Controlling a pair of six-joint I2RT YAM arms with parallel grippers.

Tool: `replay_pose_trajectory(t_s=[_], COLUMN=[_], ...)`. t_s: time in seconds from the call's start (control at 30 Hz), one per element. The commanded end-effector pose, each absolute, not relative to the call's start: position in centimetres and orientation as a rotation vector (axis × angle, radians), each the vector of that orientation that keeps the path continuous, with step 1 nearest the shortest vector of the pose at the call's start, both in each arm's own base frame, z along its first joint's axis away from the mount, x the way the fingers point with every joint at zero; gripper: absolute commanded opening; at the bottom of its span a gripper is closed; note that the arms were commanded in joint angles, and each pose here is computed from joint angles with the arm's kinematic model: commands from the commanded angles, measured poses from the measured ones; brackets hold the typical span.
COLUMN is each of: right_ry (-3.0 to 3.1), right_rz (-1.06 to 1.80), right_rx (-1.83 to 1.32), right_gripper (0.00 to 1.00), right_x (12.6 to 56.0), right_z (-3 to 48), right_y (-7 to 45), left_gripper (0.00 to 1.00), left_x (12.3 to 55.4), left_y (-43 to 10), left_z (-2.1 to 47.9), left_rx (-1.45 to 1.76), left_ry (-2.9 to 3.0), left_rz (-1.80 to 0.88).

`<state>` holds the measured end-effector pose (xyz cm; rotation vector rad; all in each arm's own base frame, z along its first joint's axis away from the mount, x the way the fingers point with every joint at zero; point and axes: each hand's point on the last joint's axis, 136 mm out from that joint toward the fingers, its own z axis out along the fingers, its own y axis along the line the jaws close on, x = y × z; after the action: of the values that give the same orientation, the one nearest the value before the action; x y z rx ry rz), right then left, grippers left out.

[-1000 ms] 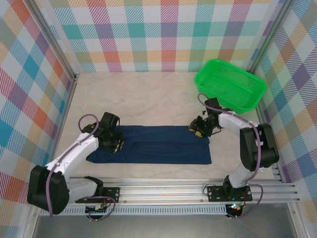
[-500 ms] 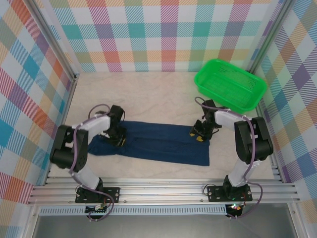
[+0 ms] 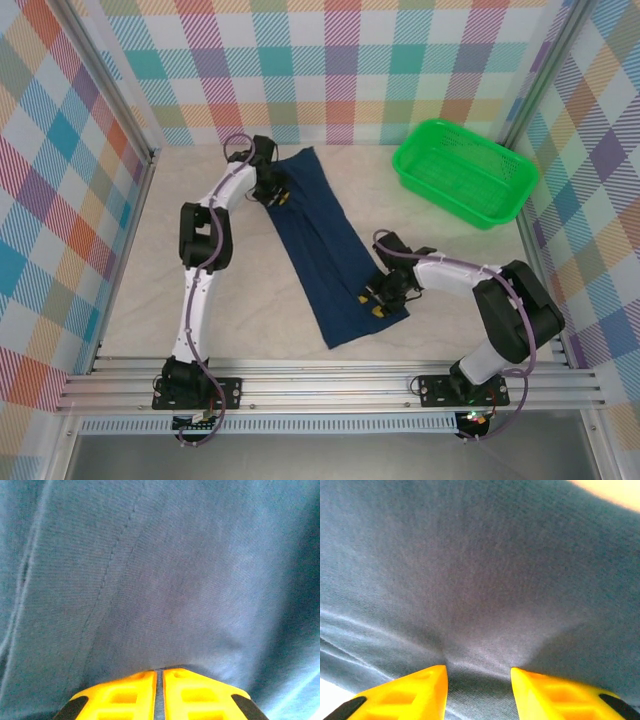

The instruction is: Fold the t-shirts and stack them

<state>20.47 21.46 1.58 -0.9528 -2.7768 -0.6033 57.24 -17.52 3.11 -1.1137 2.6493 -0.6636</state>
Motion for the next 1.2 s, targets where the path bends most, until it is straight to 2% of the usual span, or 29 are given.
replay_pose_trajectory(t_s=[0.0,0.17,0.3,0.47,0.7,0.8,0.9,1.0,1.07,1.17], right_ry=[-2.586,-2.544,-2.478,-2.661,-2.911,-3.037,-3.117,-3.103,-3.024,-2.917], right_rz=[-0.466,-0.438,-0.487,-0.501,-0.487,-0.552,-0.648,-0.665,-0.672,-0.735], right_rx=[-1.259,-1.269,-1.307,-1.240,-1.025,-0.856,-0.579,-0.336,-0.294,-0.273], right_gripper=[0.41,0.41,0.41,0.43,0.53,0.55,0.55,0.51,0.50,0.49], right_x=[18.5,19.3,19.6,21.7,23.5,24.8,25.0,22.6,20.3,17.7], right_z=[-1.2,-1.7,-1.1,3.6,9.6,11.2,12.2,12.1,10.9,9.1], right_y=[22.5,26.1,28.6,27.4,22.9,20.6,19.6,19.5,19.4,19.8], left_gripper=[0.14,0.14,0.14,0.21,0.28,0.29,0.30,0.32,0.33,0.38], left_x=[59.1,60.1,60.3,60.0,55.4,51.2,44.1,35.0,28.4,20.6], left_y=[-21.1,-22.0,-21.7,-17.4,-13.4,-13.5,-13.4,-14.4,-15.8,-18.5], left_z=[1.3,-0.3,0.9,9.3,17.0,17.2,15.2,12.3,10.2,7.5], left_rx=[-1.028,-1.078,-1.057,-0.994,-1.016,-1.027,-1.035,-1.015,-0.968,-0.915], left_ry=[2.663,2.635,2.623,2.523,2.454,2.520,2.655,2.807,2.928,3.059], left_rz=[-0.796,-0.838,-0.855,-0.618,-0.481,-0.518,-0.506,-0.536,-0.579,-0.722])
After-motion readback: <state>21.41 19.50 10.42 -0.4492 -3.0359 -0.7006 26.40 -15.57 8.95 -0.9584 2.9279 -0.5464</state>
